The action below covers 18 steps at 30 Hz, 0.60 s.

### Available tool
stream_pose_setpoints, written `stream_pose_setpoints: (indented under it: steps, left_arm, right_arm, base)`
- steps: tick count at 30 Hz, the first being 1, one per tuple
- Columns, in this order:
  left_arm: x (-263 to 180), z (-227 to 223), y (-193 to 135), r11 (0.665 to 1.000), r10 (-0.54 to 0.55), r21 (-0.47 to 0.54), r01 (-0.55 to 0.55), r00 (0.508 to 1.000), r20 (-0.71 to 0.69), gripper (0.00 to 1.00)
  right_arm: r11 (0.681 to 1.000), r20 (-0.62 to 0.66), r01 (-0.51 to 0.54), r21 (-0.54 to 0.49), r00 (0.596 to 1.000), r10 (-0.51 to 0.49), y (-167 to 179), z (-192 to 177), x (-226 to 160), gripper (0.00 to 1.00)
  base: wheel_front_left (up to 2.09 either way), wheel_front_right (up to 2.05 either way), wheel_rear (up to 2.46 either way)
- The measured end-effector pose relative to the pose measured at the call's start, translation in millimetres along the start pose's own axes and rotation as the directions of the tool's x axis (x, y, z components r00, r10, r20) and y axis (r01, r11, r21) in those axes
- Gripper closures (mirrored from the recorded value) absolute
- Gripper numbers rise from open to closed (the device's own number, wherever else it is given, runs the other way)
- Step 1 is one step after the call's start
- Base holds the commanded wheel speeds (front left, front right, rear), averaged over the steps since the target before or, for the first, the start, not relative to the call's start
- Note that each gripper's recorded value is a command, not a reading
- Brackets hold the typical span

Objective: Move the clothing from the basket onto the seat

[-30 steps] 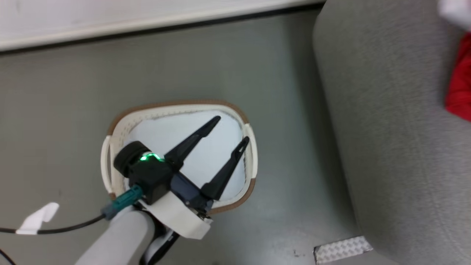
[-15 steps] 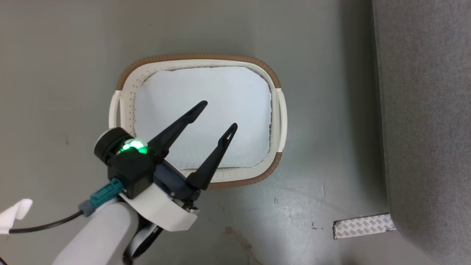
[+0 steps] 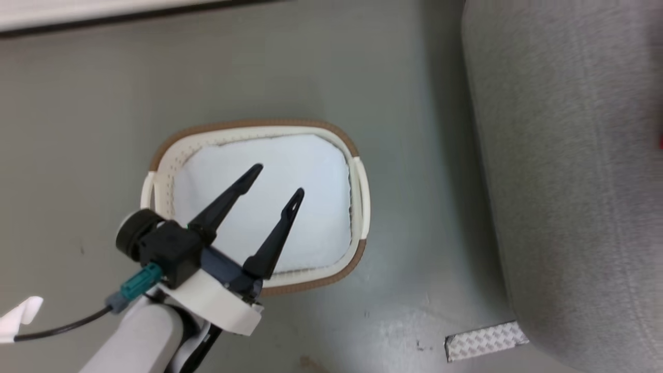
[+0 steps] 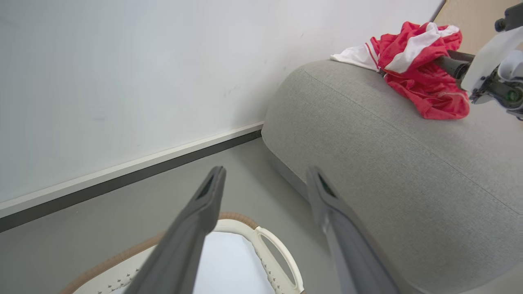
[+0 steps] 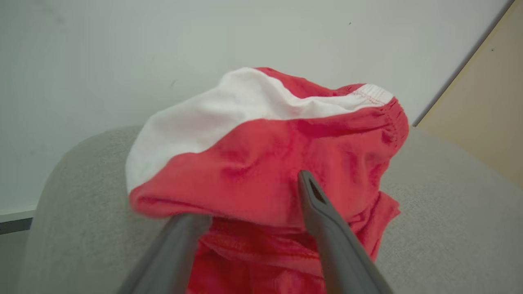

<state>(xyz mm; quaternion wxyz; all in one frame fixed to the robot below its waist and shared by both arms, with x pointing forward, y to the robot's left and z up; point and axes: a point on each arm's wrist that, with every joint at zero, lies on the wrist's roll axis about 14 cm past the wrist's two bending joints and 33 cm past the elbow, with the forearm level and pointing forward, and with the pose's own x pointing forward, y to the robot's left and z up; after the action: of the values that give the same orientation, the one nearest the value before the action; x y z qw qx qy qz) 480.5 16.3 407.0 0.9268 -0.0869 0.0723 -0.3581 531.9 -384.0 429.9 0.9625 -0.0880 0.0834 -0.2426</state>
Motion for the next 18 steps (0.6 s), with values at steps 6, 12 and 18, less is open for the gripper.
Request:
stream_pose_setpoints:
  steps: [6, 12, 18]
  left_arm:
    - [-17, 17, -13, 0.999, 0.042, -0.003, -0.042, 0.999, 0.019, 0.0]
    - [-40, 34, -27, 0.994, 0.11, -0.015, -0.109, 0.993, 0.048, 0.0]
    - [-72, 47, -24, 0.971, 0.237, -0.027, -0.236, 0.968, 0.076, 0.0]
  right_arm:
    - [0.998, 0.026, -0.061, 0.011, 0.998, 0.061, -5, 8, -49, 0.0]
    - [0.993, 0.139, -0.112, 0.026, 0.985, 0.107, -11, 42, -98, 0.0]
    - [0.97, 0.237, -0.234, 0.069, 0.948, 0.212, 9, 67, -149, 0.0]
  base:
    - [0.0, 0.0, 0.0]
    - [0.0, 0.0, 0.0]
    - [0.0, 0.0, 0.0]
